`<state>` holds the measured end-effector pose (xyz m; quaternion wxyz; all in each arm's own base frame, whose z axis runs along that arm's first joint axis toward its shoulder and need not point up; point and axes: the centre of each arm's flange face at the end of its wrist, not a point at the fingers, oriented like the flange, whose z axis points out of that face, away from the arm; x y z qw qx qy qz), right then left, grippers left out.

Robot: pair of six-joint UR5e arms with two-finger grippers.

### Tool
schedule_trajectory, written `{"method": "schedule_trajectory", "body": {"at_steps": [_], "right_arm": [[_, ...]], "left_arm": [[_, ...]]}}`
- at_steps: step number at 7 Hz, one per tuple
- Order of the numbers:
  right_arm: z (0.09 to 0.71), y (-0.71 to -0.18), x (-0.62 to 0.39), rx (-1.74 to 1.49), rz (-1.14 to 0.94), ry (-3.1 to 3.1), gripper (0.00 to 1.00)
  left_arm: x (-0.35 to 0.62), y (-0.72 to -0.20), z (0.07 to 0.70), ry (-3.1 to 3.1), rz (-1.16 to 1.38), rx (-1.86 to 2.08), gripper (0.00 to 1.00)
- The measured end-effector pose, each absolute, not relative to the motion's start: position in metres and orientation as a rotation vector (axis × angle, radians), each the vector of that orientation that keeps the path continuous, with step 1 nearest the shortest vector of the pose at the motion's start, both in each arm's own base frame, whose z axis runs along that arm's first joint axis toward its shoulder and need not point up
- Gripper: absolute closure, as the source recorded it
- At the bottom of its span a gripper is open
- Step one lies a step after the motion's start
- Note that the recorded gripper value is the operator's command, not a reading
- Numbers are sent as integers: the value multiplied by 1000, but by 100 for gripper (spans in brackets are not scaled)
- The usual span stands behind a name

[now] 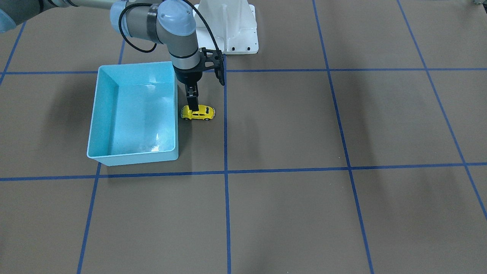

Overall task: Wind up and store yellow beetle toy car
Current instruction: 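Lower the right gripper and grasp the yellow car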

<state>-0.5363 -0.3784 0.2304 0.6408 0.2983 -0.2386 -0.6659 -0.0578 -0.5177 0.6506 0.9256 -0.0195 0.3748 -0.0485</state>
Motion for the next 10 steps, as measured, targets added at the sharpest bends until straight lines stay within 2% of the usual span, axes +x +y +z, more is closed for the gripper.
{"method": "schedule_trajectory", "body": {"at_steps": [8, 9, 10], "right_arm": [[249, -398, -573, 659, -1424, -577, 1], [252, -395, -576, 654, -1429, -577, 10], [254, -392, -579, 650, -1432, -579, 38]], "left_arm": [[-57, -519, 649, 769, -101, -39, 0], [-57, -519, 649, 769, -101, -39, 0], [-57, -519, 649, 769, -100, -39, 0]]}}
